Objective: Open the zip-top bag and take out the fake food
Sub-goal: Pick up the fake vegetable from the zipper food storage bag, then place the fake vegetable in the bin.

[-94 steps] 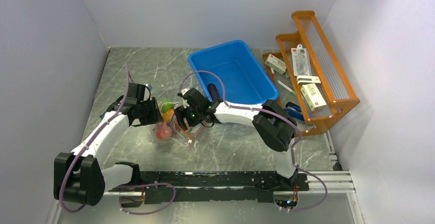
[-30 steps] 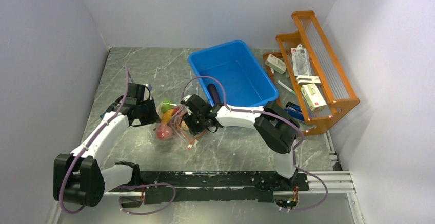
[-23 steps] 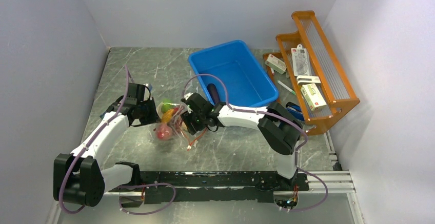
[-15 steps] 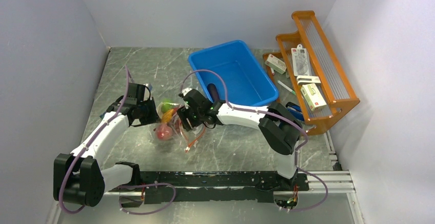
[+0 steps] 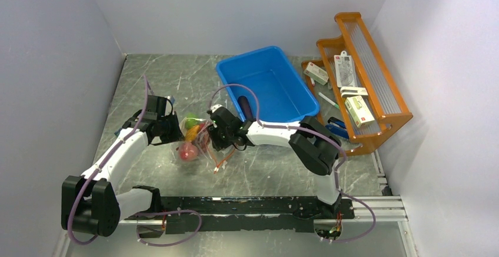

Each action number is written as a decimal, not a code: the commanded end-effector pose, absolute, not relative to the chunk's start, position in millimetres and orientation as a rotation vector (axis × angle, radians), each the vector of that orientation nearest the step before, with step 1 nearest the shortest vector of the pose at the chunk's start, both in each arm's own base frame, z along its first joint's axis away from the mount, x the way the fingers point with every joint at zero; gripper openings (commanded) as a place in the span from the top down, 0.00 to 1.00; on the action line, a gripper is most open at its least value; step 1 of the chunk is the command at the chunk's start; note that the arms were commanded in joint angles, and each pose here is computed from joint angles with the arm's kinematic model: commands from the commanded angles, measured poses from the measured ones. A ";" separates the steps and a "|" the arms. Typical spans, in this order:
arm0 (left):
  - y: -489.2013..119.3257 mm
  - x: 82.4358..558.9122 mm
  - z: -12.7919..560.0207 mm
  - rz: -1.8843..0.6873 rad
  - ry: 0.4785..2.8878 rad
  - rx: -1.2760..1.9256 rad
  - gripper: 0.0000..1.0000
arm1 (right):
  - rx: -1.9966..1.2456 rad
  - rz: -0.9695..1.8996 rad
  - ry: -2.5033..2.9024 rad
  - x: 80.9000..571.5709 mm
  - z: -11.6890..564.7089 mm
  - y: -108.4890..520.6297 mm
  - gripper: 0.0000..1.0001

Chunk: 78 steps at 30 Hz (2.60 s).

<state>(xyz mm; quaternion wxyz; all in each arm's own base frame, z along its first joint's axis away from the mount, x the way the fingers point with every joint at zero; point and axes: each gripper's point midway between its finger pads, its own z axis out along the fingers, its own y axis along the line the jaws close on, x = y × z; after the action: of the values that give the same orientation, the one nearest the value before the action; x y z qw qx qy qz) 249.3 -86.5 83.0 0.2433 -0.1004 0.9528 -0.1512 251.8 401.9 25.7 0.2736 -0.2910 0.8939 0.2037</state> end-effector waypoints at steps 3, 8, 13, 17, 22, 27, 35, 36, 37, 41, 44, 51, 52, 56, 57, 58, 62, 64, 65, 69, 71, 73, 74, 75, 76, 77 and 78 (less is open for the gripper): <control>-90.6 252.4 83.2 -0.436 2.593 -0.251 0.93 | -0.733 0.548 2.371 252.0 39.9 394.9 0.64; -90.6 252.8 84.0 -0.435 2.589 -0.250 0.93 | -0.729 0.582 2.369 246.2 45.5 393.0 0.67; -91.0 252.1 83.3 -0.435 2.592 -0.248 0.93 | -0.720 0.616 2.349 243.0 57.9 392.0 0.67; -90.5 252.5 83.9 -0.432 2.590 -0.249 0.93 | -0.710 0.635 2.333 241.1 69.0 390.5 0.67; -91.3 252.4 83.5 -0.436 2.591 -0.246 0.93 | -0.700 0.675 2.311 237.2 84.4 389.7 0.67; -91.3 252.3 83.9 -0.434 2.590 -0.247 0.93 | -0.690 0.681 2.304 234.2 92.8 385.2 0.67; -93.4 250.8 84.2 -0.416 2.591 -0.234 0.93 | -0.746 0.802 2.288 202.0 105.6 369.5 0.69; -93.9 250.3 84.0 -0.412 2.592 -0.230 0.93 | -0.746 0.816 2.272 197.7 109.7 364.3 0.69; -94.7 250.0 84.2 -0.412 2.592 -0.228 0.93 | -0.744 0.830 2.250 194.8 116.6 359.9 0.69; -95.0 249.5 85.1 -0.410 2.590 -0.225 0.93 | -0.731 0.834 2.166 188.4 146.2 339.8 0.70; -95.4 250.0 87.5 -0.410 2.579 -0.221 0.93 | -0.698 0.796 2.106 191.7 170.1 325.5 0.71; -95.9 249.1 87.0 -0.403 2.582 -0.219 0.93 | -0.483 0.517 1.974 225.5 210.0 268.7 0.70; -96.1 248.7 86.8 -0.401 2.583 -0.218 0.93 | -0.441 0.456 1.969 231.7 211.3 258.4 0.70; -96.4 248.7 87.0 -0.398 2.583 -0.216 0.93 | -0.359 0.253 1.971 248.5 209.2 227.5 0.71; -96.5 248.6 86.5 -0.397 2.585 -0.215 0.93 | -0.350 0.216 1.974 252.3 207.5 223.0 0.71; -96.8 248.8 86.9 -0.400 2.584 -0.215 0.93 | -0.341 0.182 1.981 256.0 204.7 218.7 0.71; -96.5 248.4 85.9 -0.397 2.587 -0.216 0.93 | -0.304 0.119 2.028 275.8 192.9 206.0 0.71; -96.1 248.3 85.7 -0.394 2.588 -0.217 0.93 | -0.271 0.155 2.064 288.5 188.3 200.8 0.72; -95.8 248.6 85.8 -0.392 2.587 -0.217 0.93 | -0.257 0.195 2.078 294.6 186.7 200.2 0.72; -95.4 248.4 85.4 -0.388 2.589 -0.221 0.93 | -0.227 0.340 2.098 320.8 188.8 202.2 0.71; -95.1 248.9 85.7 -0.385 2.588 -0.221 0.93 | -0.224 0.338 2.120 337.1 186.1 200.3 0.71; -95.0 249.1 85.5 -0.385 2.589 -0.222 0.93 | -0.202 0.297 2.142 358.6 183.3 192.9 0.71; -95.0 248.9 84.9 -0.384 2.591 -0.222 0.93 | -0.192 0.265 2.156 368.0 179.2 189.3 0.71; -94.8 248.8 84.8 -0.383 2.591 -0.222 0.93 | -0.188 0.225 2.166 377.0 173.9 186.4 0.71; -94.6 248.7 84.8 -0.381 2.592 -0.224 0.93 | -0.189 0.189 2.166 385.4 169.6 184.2 0.71; -94.4 248.6 84.5 -0.380 2.592 -0.226 0.93 | -0.185 0.151 2.166 393.3 164.7 181.2 0.70; -94.3 248.7 84.3 -0.379 2.593 -0.226 0.93 | -0.181 0.119 2.164 401.5 159.4 178.5 0.69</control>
<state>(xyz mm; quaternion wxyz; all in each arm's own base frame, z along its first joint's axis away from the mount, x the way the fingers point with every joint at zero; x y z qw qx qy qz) 246.5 -94.2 82.9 0.2461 -0.0825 0.9551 -0.1432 375.9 184.5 170.5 0.4590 -0.0656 0.8822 0.0825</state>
